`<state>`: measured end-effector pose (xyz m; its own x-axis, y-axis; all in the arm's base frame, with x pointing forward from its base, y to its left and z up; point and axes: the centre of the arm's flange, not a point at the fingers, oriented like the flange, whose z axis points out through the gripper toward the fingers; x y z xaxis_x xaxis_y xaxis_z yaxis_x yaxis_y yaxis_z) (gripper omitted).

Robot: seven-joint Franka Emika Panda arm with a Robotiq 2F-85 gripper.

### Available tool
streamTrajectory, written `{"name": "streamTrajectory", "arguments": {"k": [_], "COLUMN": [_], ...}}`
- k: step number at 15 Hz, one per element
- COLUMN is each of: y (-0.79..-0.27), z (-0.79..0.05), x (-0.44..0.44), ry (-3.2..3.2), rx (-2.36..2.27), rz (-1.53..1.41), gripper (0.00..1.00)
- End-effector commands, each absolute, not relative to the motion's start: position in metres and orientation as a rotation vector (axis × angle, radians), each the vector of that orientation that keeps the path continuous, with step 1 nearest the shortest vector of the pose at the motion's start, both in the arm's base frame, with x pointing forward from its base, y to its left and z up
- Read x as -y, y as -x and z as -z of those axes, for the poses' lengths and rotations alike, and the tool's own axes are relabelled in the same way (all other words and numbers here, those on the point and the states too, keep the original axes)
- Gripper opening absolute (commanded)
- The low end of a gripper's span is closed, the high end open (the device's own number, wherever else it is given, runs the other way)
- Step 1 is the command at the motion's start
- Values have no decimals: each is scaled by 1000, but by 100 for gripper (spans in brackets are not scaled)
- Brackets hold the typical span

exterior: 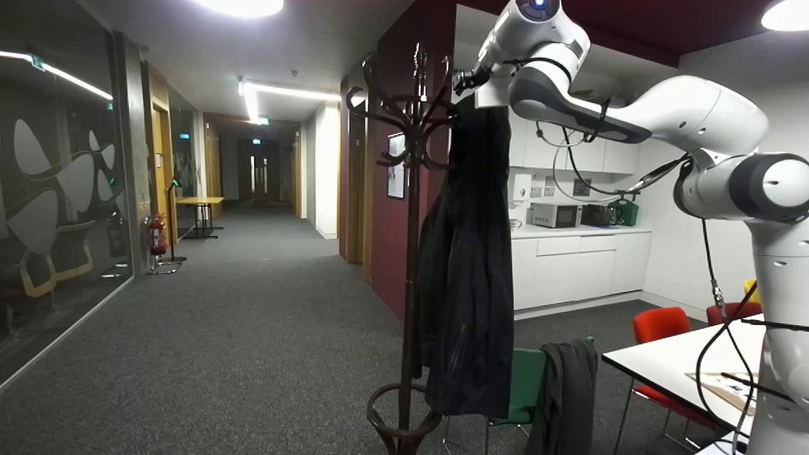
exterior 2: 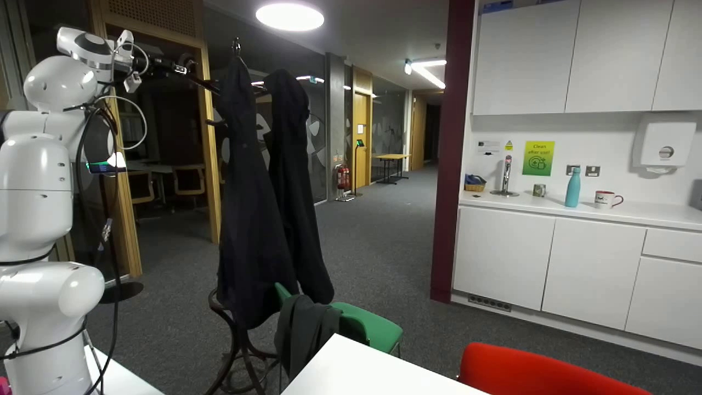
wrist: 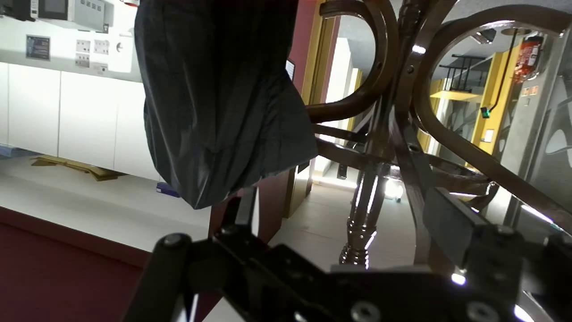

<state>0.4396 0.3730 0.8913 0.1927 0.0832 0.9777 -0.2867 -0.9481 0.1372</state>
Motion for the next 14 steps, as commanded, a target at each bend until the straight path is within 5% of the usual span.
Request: {"name": "streamTrajectory", "arguments": {"k": [1, 14], "y": [-439, -469], "z": [-889, -886], "x": [-371, -387], "ry": [-2162, -2074], "rx": [96, -74], "rz": [-1846, -1980], "gripper": [100, 100]}}
